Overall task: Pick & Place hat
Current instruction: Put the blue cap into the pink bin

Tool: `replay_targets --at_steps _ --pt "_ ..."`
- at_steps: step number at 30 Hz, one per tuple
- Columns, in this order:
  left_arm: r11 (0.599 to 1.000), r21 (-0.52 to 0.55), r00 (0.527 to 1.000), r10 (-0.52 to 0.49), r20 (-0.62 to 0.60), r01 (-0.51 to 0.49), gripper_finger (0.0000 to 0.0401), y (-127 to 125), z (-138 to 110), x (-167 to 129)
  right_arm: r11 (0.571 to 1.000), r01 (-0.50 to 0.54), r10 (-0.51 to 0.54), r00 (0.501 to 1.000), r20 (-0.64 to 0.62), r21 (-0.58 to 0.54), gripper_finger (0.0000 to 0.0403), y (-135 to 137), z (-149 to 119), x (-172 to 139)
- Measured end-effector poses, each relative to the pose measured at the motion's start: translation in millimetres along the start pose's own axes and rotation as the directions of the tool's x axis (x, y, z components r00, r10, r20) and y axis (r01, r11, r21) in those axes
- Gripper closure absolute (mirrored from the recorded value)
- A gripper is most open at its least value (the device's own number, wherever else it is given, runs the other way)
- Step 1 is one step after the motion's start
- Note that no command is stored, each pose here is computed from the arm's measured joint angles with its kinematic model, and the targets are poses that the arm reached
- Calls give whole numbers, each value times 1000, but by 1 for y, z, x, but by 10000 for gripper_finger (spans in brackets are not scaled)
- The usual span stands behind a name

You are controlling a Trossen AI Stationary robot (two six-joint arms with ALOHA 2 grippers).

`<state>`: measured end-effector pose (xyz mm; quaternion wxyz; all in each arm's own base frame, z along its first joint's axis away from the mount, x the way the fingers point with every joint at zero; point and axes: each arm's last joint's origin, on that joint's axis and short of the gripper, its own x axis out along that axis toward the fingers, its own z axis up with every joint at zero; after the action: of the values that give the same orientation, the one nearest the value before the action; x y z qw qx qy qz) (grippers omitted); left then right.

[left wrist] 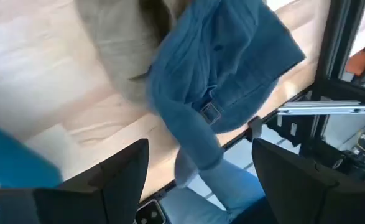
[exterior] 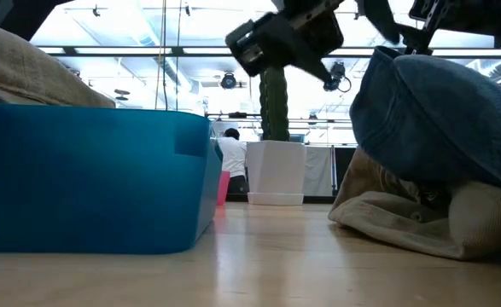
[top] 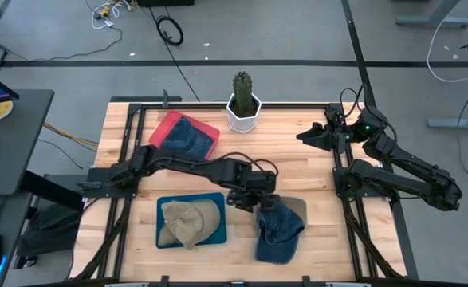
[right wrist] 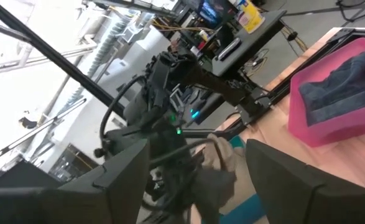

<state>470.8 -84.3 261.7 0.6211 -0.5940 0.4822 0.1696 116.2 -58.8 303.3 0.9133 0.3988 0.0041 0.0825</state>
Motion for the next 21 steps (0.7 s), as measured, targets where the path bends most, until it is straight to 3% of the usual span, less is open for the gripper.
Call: replay_targets --at_steps 2,8,21 --pt "998 14 999 -54 -3 54 110 -5 3 8 1000 5 -5 1000 -1 5 135 -1 0 0" --pt "1000 4 999 7 -38 -7 110 4 4 21 1000 8 -8 1000 -3 9 135 -1 0 0" --pt "1000 1 999 5 -43 -5 110 6 7 31 1000 11 -11 1000 -6 12 135 -1 -1 0"
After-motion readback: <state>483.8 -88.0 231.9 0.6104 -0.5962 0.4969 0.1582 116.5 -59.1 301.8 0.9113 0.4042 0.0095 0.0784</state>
